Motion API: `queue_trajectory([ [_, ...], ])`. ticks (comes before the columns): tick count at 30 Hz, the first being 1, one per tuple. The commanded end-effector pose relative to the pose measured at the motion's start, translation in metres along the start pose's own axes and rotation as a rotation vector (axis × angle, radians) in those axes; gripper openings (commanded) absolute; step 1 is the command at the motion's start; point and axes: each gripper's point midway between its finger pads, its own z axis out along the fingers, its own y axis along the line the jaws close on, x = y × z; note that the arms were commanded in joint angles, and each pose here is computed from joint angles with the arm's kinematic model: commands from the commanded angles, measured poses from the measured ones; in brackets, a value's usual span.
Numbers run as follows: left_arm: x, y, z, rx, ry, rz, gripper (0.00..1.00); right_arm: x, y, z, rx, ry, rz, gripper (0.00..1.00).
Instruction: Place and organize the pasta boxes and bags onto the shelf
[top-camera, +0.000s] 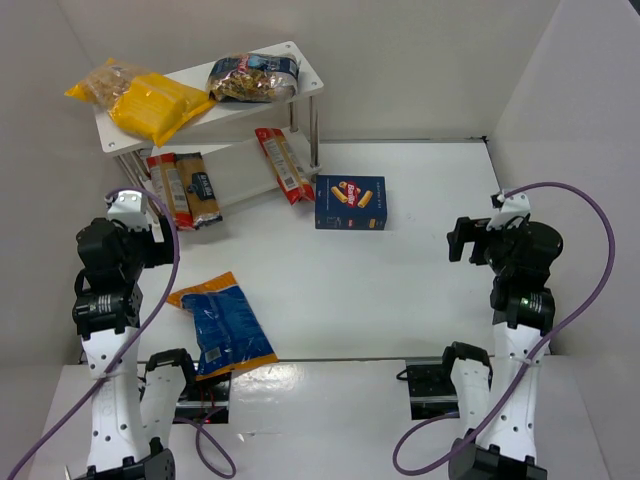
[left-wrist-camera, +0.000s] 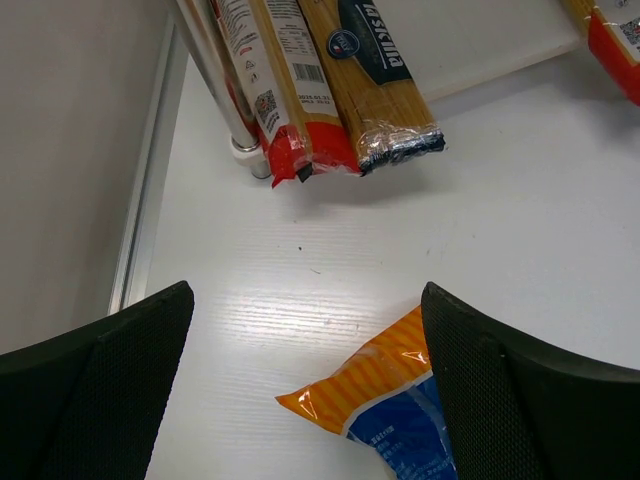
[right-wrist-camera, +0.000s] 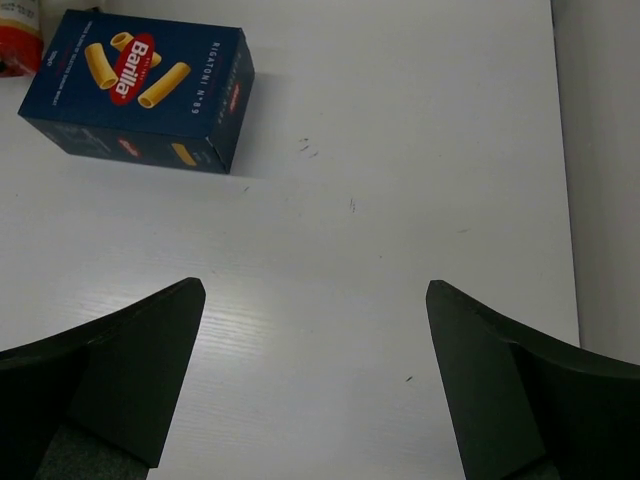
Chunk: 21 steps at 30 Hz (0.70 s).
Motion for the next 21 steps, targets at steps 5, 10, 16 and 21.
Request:
queue_trajectory([
  [5,-0.004,-0.001,0.002,0.013,-0.012,0.011,1.00,-0.015,0.006,-0.007,-0.025,-0.089,-0.066,1.00],
  [10,-0.004,-0.003,0.002,0.024,-0.013,0.011,1.00,-0.016,0.013,-0.015,-0.049,-0.115,-0.105,1.00],
  [16,-0.004,-0.002,0.002,0.024,-0.013,0.020,1.00,-0.013,0.012,-0.011,-0.052,-0.097,-0.097,1.00],
  [21,-0.005,-0.004,0.002,0.033,-0.014,0.020,1.00,-0.013,0.012,-0.011,-0.052,-0.097,-0.097,1.00],
])
